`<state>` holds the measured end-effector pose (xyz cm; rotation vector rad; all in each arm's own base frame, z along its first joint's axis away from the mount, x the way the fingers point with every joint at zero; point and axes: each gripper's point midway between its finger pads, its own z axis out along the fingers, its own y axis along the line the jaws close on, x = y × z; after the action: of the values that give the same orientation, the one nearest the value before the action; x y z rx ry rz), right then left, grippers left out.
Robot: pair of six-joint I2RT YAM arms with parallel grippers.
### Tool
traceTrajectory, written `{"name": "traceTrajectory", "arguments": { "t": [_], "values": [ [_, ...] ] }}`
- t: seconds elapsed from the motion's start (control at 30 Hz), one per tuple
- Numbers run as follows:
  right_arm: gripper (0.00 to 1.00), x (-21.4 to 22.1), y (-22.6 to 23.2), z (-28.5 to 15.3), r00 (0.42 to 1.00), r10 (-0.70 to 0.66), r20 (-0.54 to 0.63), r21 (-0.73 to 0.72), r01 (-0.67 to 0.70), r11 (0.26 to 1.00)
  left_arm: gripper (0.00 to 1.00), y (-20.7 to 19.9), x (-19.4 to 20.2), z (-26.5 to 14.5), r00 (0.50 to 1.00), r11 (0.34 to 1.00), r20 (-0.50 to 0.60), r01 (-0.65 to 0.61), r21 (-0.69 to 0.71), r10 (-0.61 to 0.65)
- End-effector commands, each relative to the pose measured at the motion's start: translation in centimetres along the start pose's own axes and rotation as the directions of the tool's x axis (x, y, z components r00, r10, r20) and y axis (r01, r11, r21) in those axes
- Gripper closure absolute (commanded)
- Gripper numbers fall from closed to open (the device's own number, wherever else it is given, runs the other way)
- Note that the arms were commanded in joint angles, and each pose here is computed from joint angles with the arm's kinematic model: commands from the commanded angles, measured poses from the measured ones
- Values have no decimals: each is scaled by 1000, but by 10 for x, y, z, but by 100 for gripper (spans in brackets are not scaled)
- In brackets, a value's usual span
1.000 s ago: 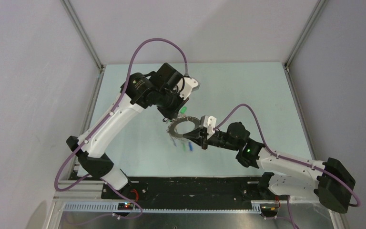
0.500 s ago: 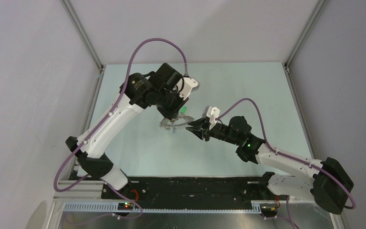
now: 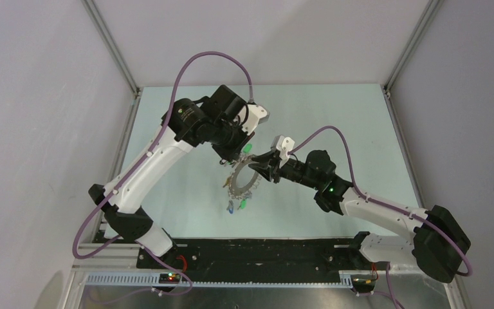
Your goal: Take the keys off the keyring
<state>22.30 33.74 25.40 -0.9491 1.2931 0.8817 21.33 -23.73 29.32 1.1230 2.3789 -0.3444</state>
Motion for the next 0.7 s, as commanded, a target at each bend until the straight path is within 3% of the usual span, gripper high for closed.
{"name": "traceTrajectory", "arguments": {
  "t": [0.0, 0.67],
  "values": [
    [69, -29, -7, 3, 997, -45, 69, 9, 44, 999, 100, -2, -18, -27, 992, 1000, 123, 4, 3, -5],
    [67, -48, 6, 9, 988, -59, 144, -61, 68, 996, 100, -2, -20, -22, 993, 1000, 115, -4, 3, 4]
  ]
}}
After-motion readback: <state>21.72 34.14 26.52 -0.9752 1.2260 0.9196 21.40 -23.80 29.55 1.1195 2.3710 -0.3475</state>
